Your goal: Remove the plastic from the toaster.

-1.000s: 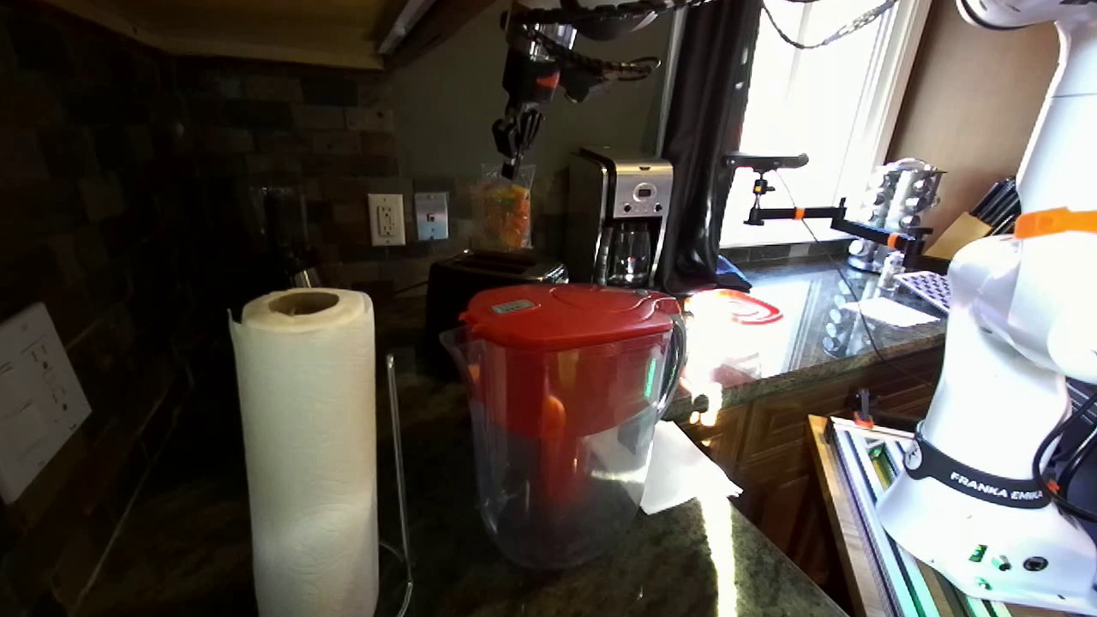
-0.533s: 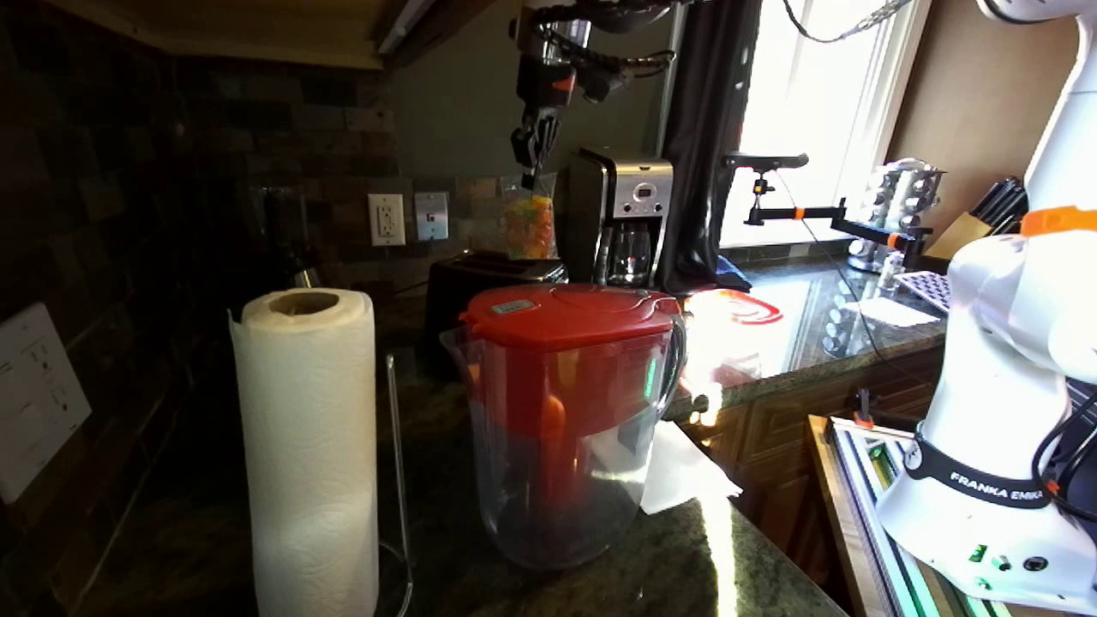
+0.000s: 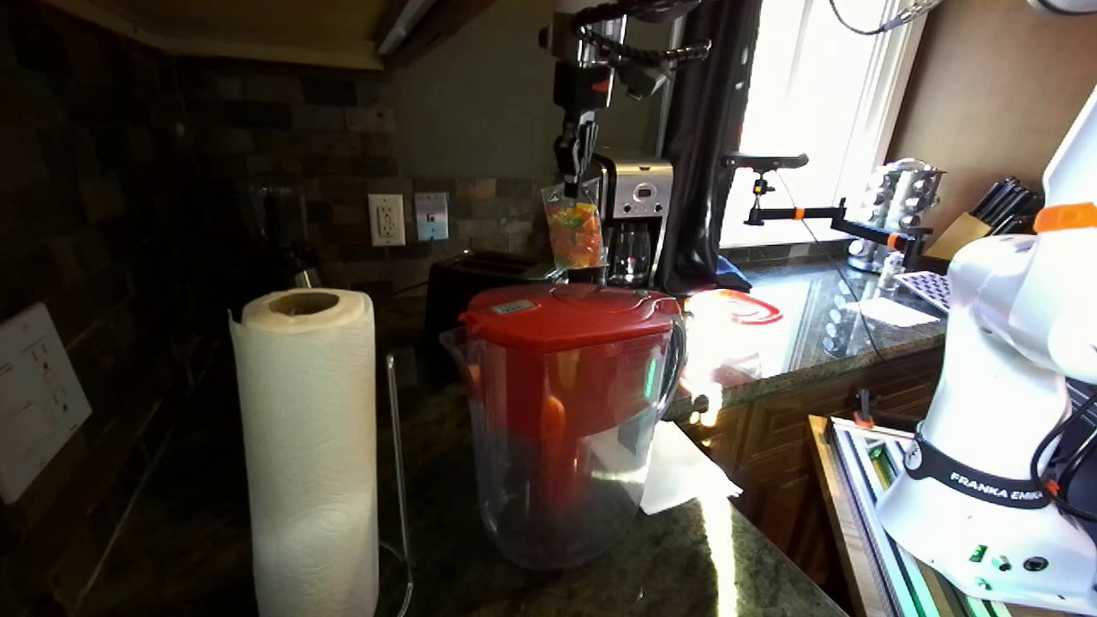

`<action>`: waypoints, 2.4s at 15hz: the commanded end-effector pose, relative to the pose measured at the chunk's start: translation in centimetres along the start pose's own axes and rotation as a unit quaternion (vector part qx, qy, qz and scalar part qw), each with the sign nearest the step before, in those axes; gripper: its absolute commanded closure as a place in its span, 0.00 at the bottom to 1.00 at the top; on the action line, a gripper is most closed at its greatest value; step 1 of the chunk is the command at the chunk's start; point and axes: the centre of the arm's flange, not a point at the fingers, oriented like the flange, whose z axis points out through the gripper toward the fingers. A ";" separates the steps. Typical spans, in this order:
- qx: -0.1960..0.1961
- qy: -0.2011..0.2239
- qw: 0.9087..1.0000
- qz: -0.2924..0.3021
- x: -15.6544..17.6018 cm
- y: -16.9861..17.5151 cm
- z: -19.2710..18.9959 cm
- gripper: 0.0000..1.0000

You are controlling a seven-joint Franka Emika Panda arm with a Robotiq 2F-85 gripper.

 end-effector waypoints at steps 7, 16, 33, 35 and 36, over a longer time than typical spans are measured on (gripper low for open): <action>-0.005 -0.015 1.000 0.007 -6.5 4.5 1.4 1.00; 0.005 -0.009 0.995 0.103 -7.0 9.8 6.0 1.00; 0.036 -0.023 0.967 0.252 -6.0 14.6 18.0 1.00; 0.042 -0.035 0.963 0.263 -6.0 14.7 19.0 1.00; 0.043 -0.042 0.961 0.270 -6.0 14.8 19.5 1.00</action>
